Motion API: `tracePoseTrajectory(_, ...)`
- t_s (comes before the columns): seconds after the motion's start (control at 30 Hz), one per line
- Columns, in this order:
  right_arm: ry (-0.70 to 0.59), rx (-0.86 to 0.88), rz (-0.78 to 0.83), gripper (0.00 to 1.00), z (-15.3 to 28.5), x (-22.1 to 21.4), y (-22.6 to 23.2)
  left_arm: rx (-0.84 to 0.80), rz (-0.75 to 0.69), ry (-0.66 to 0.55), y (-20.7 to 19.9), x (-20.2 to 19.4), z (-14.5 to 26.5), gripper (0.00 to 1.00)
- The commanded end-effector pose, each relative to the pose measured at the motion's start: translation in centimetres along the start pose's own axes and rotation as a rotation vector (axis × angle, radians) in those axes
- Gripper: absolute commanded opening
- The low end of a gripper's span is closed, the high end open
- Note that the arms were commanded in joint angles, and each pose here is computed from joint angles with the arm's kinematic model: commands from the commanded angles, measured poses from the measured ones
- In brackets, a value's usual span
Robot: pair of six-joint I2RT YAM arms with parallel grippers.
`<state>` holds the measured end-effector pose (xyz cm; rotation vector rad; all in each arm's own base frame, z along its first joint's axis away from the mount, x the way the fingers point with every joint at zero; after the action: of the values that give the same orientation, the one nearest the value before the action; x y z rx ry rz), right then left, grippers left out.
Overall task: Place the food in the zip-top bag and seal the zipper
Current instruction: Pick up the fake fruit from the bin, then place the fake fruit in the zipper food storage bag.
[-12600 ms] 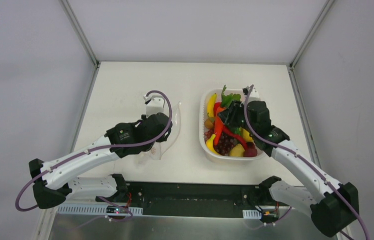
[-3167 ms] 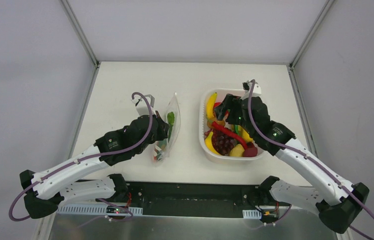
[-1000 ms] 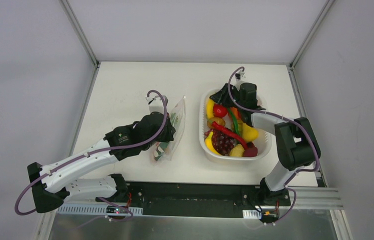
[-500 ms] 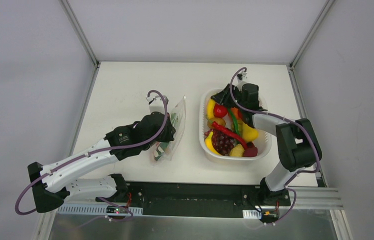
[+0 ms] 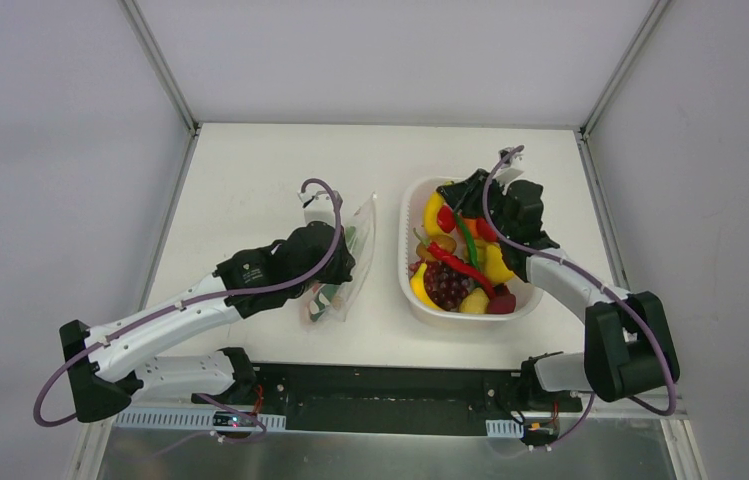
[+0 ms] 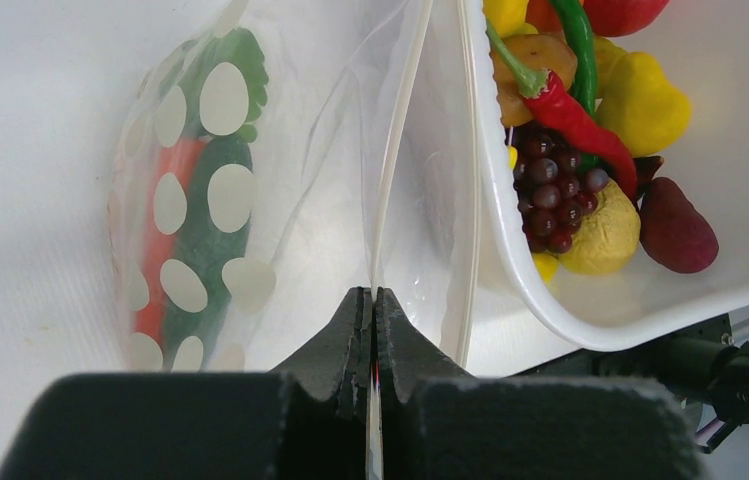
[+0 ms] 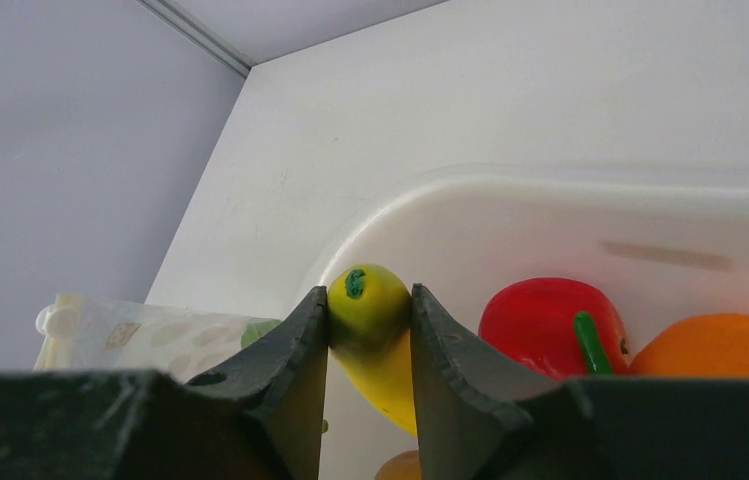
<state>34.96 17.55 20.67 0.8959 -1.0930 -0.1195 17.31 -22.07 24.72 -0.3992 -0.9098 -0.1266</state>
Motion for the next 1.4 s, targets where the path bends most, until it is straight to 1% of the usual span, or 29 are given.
tracePoseTrajectory(0.0, -0.151, 0.015, 0.032, 0.14, 1.4, 2.5, 1.1, -0.026, -0.003, -0.011, -0.6, 1.1, 0.4, 0.0)
tracePoseTrajectory(0.13, -0.202, -0.009, 0.037, 0.14, 2.0, 3.3, 1.1, -0.03, -0.002, -0.006, -0.7, 1.1, 0.4, 0.0)
tracePoseTrajectory(0.47, -0.386, -0.027, 0.027, 0.14, 4.9, 7.0, 3.0, -0.027, 0.001, -0.008, -0.6, 1.1, 0.4, 0.0)
tracePoseTrajectory(0.57, -0.397, -0.021, 0.007, 0.14, 5.5, 7.3, 3.6, -0.028, 0.0, -0.005, -0.7, 1.0, 0.2, 0.0)
tracePoseTrajectory(0.7, -0.38, 0.007, -0.048, 0.14, 6.3, 7.1, 4.5, -0.029, -0.001, 0.0, -0.7, 0.9, 0.2, 0.0)
tracePoseTrajectory(0.8, -0.335, 0.096, -0.068, 0.14, 7.0, 6.8, 6.3, -0.028, 0.002, -0.003, -0.7, 0.9, 0.2, 0.0)
tracePoseTrajectory(1.0, -0.166, 0.384, -0.048, 0.14, 9.0, 5.5, 11.5, -0.032, 0.006, -0.007, -0.9, 1.1, 0.2, 0.0)
tracePoseTrajectory(1.17, -0.106, 0.598, -0.043, 0.13, 10.9, 5.1, 15.1, -0.041, 0.006, -0.004, -1.0, 1.2, 0.4, 0.0)
tracePoseTrajectory(1.37, -0.033, 0.789, 0.033, 0.11, 12.6, 4.6, 19.4, -0.056, 0.001, 0.005, -1.3, 1.3, 0.5, 0.0)
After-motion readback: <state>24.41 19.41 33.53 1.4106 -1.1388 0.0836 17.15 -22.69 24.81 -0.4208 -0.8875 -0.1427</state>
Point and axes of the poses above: each gripper's point midway between its finger pads, its own z axis back along the fingers, its own y axis along the line the jaws close on, x = y × z, the point moved 4 cm from there along z, back along the fingers, and after that the axes turned 4 degrees about -z, right-handed, at the moved point
